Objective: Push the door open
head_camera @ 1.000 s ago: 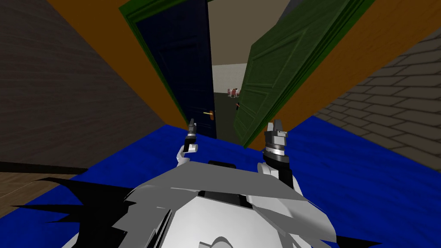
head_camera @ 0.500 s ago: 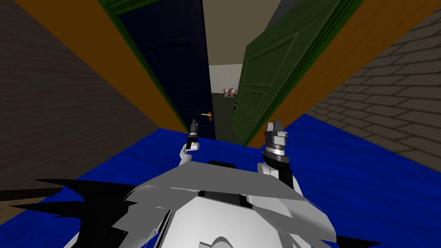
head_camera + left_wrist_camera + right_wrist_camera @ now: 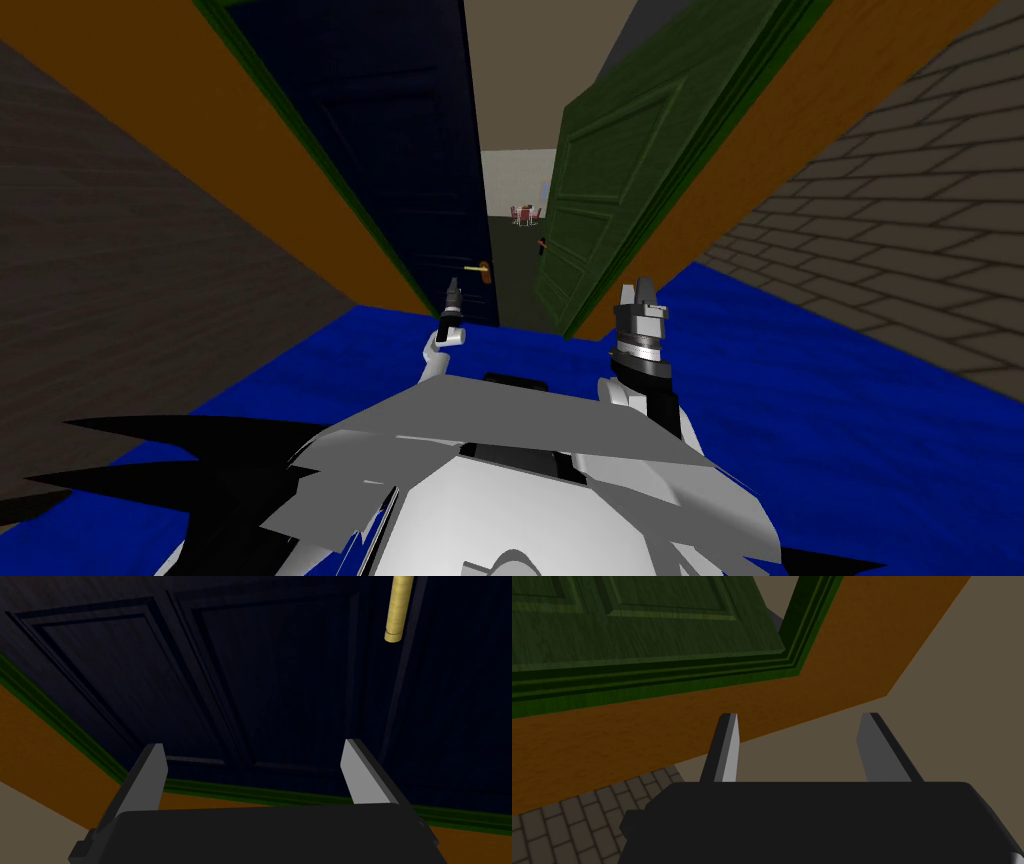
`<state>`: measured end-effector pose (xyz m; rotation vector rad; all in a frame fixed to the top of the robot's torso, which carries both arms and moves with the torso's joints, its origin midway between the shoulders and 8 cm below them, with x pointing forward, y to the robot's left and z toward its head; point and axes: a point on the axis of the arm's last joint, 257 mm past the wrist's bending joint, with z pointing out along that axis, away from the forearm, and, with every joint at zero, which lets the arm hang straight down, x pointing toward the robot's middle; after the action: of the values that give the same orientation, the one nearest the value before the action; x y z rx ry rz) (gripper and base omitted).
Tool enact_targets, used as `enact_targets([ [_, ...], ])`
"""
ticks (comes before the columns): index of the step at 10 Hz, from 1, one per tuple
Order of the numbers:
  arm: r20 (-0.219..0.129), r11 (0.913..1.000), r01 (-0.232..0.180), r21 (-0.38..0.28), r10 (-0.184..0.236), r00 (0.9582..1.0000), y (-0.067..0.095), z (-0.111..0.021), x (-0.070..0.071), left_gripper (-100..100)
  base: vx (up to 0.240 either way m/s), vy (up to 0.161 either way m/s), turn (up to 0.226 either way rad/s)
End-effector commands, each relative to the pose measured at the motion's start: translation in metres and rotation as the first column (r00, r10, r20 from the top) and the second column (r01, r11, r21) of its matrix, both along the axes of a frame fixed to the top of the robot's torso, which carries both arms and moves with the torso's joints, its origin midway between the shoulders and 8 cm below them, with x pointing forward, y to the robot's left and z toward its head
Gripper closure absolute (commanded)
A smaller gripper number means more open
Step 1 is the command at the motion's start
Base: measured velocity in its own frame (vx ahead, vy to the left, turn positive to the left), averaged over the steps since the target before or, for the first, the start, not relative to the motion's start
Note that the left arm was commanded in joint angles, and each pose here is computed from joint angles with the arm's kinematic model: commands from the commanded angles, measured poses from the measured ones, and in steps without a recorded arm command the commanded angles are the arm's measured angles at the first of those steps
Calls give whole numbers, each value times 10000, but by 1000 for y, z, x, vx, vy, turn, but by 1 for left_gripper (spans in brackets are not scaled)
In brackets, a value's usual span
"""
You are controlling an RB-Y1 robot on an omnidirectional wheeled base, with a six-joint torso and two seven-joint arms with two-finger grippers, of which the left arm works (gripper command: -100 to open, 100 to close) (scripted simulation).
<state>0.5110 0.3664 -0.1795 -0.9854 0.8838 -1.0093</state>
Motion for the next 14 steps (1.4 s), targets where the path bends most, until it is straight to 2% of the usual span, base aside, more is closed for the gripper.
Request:
enact_targets([
  [1, -260, 9999, -37, -149, 33, 9997, 0, -12, 8, -100, 31, 134, -158],
  [2, -351, 9997, -55, -230, 47, 9994, 0, -15, 14, -100, 37, 136, -190],
  [4, -699, 9990, -89, -447, 57, 9975, -2, -31, 23, -100, 27, 117, -145],
  [8, -1242, 9962, -119, -861, 11, 9923, -9, -55, 41, -100, 25, 135, -146],
  [9, -1485, 9942, -118, -1066, -42, 9889, -14, -65, 48, -100, 39, 177, -210],
  [14, -2026, 9879, -81, -1548, -237, 9790, -31, -88, 63, -100, 8, 145, -128],
])
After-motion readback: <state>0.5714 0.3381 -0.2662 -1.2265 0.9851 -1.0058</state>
